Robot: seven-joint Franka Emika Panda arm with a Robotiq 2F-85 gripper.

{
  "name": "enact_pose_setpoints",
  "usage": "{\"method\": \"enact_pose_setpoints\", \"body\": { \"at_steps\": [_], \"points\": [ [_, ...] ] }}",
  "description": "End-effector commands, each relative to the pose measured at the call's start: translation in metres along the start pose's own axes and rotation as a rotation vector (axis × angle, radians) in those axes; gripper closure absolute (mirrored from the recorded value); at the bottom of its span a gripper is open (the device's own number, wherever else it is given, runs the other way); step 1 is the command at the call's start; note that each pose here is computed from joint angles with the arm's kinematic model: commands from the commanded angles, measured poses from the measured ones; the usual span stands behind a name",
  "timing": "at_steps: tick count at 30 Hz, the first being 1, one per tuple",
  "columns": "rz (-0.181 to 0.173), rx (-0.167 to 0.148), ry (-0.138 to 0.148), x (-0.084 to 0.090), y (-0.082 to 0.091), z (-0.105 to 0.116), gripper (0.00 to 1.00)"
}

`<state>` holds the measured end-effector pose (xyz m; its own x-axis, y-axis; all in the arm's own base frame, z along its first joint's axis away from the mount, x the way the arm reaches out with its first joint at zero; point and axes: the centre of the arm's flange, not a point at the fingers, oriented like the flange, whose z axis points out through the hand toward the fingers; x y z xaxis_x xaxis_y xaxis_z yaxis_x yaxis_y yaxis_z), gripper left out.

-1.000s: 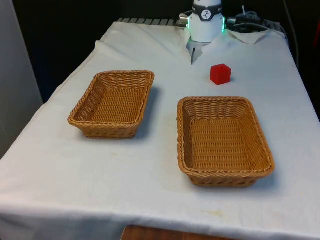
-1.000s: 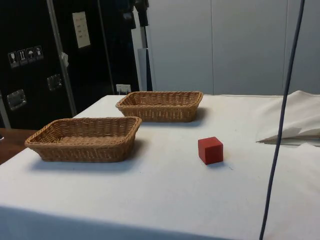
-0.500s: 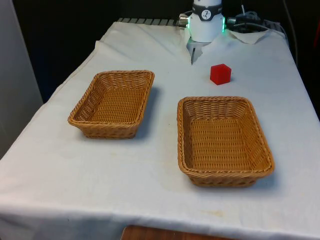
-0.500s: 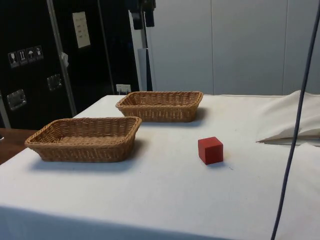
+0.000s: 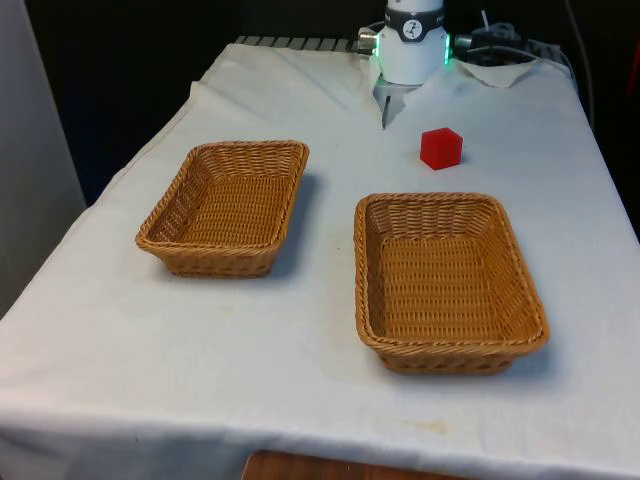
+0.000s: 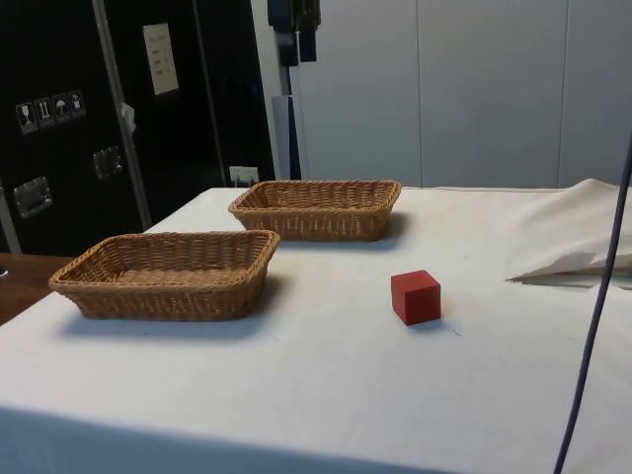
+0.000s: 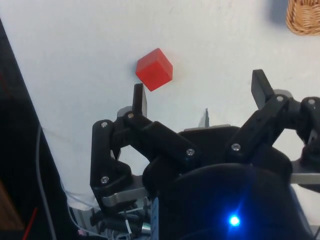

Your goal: Pick up the red cube and place it into the right basket.

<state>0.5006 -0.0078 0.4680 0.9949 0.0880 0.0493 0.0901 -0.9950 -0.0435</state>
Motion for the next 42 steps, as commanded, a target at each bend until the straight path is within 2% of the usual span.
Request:
{"method": "enact_pose_setpoints", "body": {
  "at_steps": [1,4,5,6,13,14,15,23,24,25,30,32,33,34,35,42],
  "points": [
    [-0.008,-0.007,0.014,-0.002,0.000,0.000,0.00],
    [-0.028,-0.004,0.017,-0.006,0.002,0.003,0.00],
    [-0.025,0.004,0.007,-0.004,0.001,0.003,0.00],
    [-0.033,-0.003,0.018,-0.007,0.001,0.004,0.00],
    [-0.072,-0.004,0.020,-0.012,0.001,0.009,0.00],
    [-0.070,0.008,0.006,-0.011,0.001,0.011,0.00],
    [-0.082,-0.010,0.017,-0.014,0.001,0.011,0.00],
    [-0.111,-0.040,0.008,-0.028,-0.002,0.021,0.00],
    [-0.112,-0.025,-0.006,-0.025,-0.002,0.021,0.00],
    [-0.113,-0.042,0.007,-0.030,-0.003,0.023,0.00],
    [-0.122,-0.057,0.010,-0.044,-0.007,0.032,0.00],
    [-0.123,-0.059,0.010,-0.047,-0.008,0.034,0.00],
    [-0.127,-0.044,-0.002,-0.045,-0.008,0.035,0.00],
    [-0.126,-0.062,0.011,-0.051,-0.012,0.038,0.00],
    [-0.128,-0.064,0.012,-0.054,-0.013,0.040,0.00],
    [-0.131,-0.057,0.016,-0.073,-0.026,0.063,0.00]
  ]
}}
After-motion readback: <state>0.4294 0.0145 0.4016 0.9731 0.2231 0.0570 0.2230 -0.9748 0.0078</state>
